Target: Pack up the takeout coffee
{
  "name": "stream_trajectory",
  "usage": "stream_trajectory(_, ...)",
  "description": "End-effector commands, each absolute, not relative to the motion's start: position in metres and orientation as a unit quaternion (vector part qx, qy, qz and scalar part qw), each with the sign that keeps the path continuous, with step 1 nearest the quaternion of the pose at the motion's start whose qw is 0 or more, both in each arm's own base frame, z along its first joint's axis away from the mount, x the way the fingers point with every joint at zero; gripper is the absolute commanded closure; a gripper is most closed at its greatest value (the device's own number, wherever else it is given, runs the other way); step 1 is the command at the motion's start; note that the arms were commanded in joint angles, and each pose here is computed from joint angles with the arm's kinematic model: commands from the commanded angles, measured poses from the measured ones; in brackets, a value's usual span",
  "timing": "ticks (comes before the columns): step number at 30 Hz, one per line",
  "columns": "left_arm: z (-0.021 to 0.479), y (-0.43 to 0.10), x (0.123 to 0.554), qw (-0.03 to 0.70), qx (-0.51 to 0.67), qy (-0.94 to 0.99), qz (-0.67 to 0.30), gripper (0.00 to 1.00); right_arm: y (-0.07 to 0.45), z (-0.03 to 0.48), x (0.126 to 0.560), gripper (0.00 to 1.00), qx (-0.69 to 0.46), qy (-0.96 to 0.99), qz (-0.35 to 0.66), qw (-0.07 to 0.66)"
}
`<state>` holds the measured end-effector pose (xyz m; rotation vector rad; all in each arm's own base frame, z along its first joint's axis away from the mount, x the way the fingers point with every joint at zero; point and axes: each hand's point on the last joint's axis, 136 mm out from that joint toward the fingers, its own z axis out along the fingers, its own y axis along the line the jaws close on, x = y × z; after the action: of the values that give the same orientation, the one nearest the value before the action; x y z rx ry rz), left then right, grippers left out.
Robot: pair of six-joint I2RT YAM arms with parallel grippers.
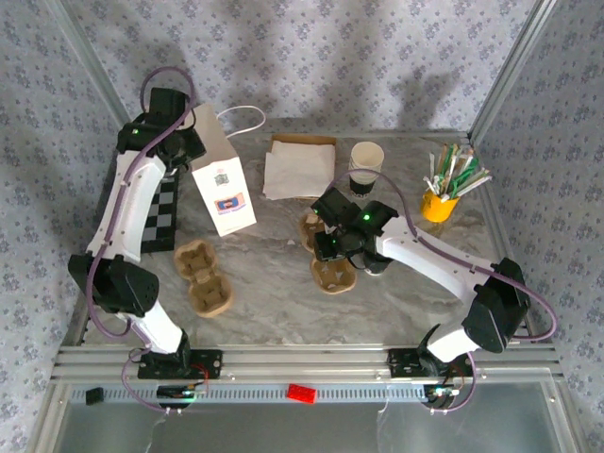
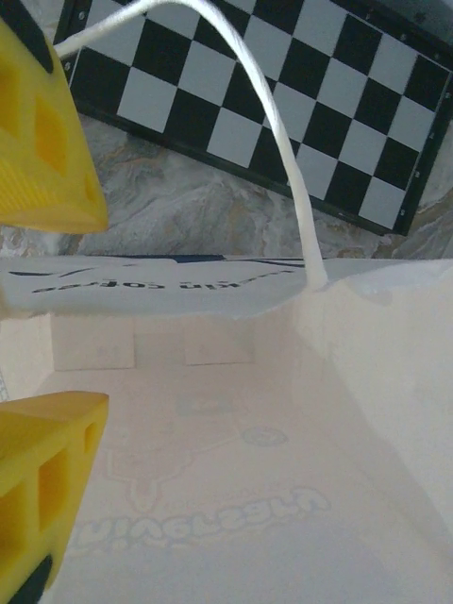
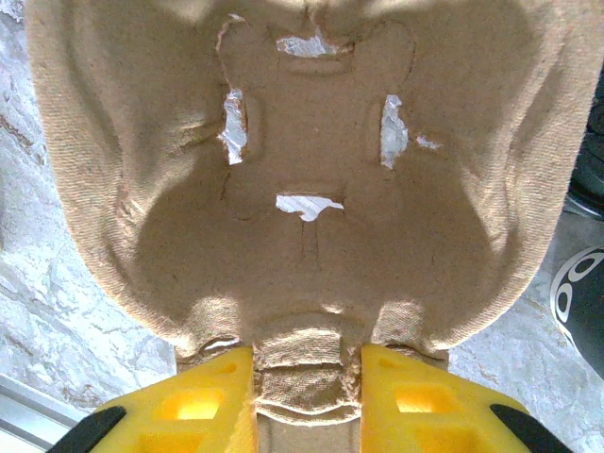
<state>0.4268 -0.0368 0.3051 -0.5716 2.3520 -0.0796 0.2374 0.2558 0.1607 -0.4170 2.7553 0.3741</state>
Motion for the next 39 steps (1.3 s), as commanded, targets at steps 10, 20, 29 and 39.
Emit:
stream_trajectory(10,0.299,-0.042,0.427,0.338,-0.206,0.917,-0.045,0.88,0.247,0.169,0.234,0.72,-0.152,0.965,0.131,0.166)
stream_trajectory(20,0.312,-0.058,0.382,0.316,-0.174,0.928,-0.087,1.00,0.233,0.187,0.230,0.72,-0.149,0.965,0.126,0.177)
stream_trajectory(29,0.315,-0.084,0.329,0.302,-0.135,0.939,-0.096,1.00,0.204,0.195,0.223,0.72,-0.123,0.967,0.125,0.187)
stream_trajectory(39,0.321,-0.135,0.282,0.313,-0.123,0.928,-0.158,1.00,0.180,0.204,0.207,0.71,-0.103,0.972,0.114,0.177)
